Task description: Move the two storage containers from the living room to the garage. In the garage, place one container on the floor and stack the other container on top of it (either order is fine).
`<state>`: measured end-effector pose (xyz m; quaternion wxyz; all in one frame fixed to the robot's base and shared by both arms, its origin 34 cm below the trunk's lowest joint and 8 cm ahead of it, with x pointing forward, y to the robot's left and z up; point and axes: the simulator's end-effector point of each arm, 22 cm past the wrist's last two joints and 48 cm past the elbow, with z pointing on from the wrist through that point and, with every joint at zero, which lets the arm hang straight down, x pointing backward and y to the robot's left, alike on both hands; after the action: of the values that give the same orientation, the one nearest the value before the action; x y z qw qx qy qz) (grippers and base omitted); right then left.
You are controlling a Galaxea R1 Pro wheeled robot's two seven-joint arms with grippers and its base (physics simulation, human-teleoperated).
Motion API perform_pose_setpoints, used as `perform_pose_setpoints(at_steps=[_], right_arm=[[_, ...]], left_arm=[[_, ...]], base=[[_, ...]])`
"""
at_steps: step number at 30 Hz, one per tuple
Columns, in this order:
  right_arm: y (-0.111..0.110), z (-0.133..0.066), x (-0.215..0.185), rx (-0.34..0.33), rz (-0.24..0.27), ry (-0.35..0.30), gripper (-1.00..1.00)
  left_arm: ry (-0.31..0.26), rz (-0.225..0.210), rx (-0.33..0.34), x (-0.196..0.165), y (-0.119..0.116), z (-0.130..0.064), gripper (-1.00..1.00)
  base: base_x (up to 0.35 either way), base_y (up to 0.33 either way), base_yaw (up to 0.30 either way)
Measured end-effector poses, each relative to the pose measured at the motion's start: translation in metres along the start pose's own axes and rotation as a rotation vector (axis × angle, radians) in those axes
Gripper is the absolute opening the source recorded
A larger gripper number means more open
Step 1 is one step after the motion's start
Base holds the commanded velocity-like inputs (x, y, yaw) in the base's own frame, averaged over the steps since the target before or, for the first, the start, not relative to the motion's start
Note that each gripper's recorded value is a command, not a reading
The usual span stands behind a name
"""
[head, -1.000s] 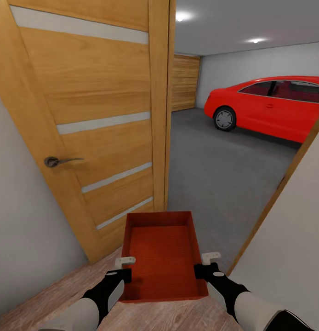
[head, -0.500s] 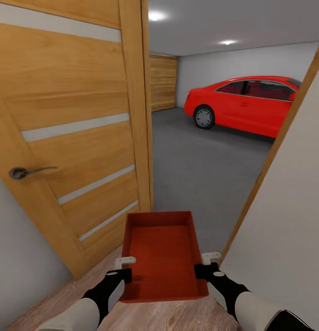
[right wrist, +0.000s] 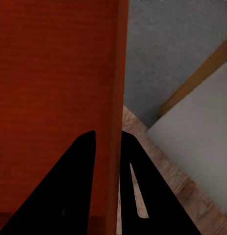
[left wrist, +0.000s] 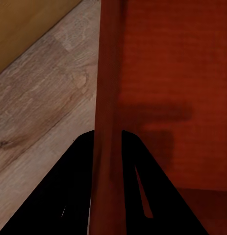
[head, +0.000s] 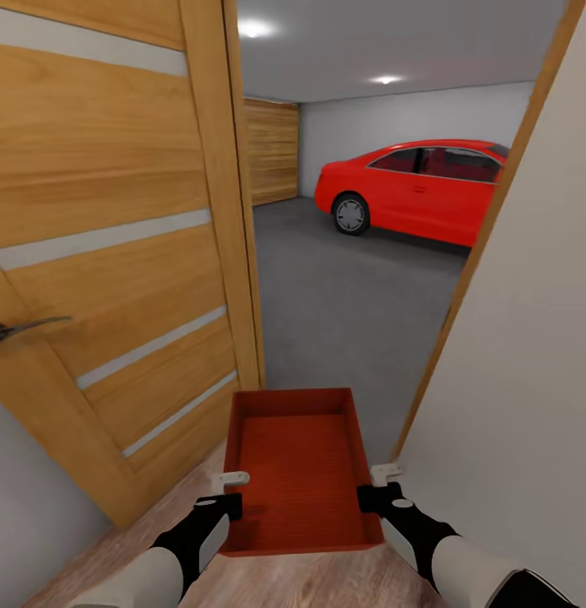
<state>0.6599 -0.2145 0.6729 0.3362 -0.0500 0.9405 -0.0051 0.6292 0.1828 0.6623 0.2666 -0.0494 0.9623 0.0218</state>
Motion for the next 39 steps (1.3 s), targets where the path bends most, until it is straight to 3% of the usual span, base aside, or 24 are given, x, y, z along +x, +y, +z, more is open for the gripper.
perform_pose_setpoints(at_steps=[7, 14, 30, 39], right_arm=[[0.0011, -0.0001, -0.0004, 0.001, 0.000, -0.001, -1.00], [0.0014, 0.0000, -0.0009, 0.002, 0.000, -0.002, -1.00], [0.0005, 0.0001, -0.0009, 0.002, 0.000, -0.002, -1.00], [0.0009, -0.0001, -0.0002, 0.001, 0.000, 0.000, -1.00]], left_arm=[[-0.001, 0.000, 0.000, -0.0004, 0.0011, 0.0002, -1.00], [-0.002, 0.000, 0.001, -0.0008, 0.0014, 0.0004, -1.00], [-0.002, 0.000, 0.001, -0.0008, 0.0005, 0.0002, -1.00], [0.000, 0.000, 0.000, -0.0005, 0.0009, 0.0001, -1.00]], base=[[0.097, 0.286, -0.001], [0.024, 0.051, -0.025], [0.000, 0.001, -0.266], [0.058, 0.198, -0.037]])
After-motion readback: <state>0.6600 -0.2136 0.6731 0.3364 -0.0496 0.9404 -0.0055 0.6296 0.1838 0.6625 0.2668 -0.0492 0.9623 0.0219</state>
